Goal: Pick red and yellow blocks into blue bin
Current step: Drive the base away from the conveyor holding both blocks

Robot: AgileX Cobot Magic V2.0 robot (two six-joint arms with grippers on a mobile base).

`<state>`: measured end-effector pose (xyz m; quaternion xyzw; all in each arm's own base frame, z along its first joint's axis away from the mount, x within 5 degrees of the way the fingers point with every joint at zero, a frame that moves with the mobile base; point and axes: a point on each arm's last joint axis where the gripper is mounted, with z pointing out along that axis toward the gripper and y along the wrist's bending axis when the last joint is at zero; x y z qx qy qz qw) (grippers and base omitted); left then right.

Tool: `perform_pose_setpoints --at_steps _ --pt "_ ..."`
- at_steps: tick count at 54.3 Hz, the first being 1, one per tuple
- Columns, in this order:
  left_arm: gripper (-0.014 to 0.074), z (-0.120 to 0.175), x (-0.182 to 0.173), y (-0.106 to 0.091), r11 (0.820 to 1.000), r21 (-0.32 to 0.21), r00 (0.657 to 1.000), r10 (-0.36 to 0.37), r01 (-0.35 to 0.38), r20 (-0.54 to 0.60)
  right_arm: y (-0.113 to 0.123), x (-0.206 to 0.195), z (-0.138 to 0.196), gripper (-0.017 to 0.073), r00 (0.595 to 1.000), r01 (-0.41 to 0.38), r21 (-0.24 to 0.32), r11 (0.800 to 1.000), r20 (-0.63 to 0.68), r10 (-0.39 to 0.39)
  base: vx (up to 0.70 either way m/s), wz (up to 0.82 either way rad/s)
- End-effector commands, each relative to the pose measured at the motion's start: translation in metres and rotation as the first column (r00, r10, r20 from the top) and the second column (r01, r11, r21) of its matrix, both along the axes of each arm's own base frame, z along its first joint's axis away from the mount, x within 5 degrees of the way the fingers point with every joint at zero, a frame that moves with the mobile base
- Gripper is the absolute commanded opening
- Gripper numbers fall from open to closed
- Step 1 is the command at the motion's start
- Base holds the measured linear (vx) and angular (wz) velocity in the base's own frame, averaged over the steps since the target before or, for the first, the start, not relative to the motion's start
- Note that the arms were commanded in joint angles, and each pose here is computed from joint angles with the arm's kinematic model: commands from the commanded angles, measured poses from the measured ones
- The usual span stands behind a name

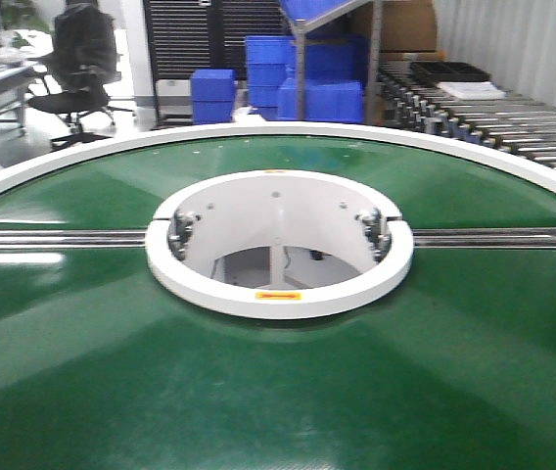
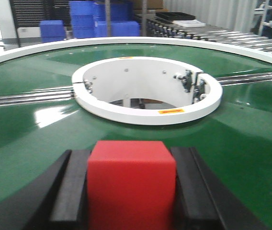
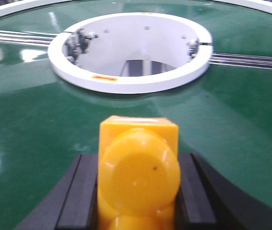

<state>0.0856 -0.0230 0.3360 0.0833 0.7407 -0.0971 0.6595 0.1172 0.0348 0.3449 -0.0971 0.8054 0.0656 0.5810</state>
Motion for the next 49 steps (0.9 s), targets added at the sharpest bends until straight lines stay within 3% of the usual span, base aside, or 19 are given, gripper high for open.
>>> perform_pose_setpoints --at_steps 1,49 --pt "-0.0001 0.0148 0.0006 0.0023 0.999 -0.042 0.996 0.030 -0.026 0.085 0.0011 0.0004 0.0161 -0.0010 0.994 -0.023 0.003 1.000 0.105 0.023 -0.14 0.37" --pt "0.0000 0.0148 0.0006 0.0023 0.999 -0.042 0.996 0.030 -0.026 0.085 0.0011 0.0004 0.0160 -0.0010 0.994 -0.023 0.003 1.000 0.104 0.022 -0.15 0.51"
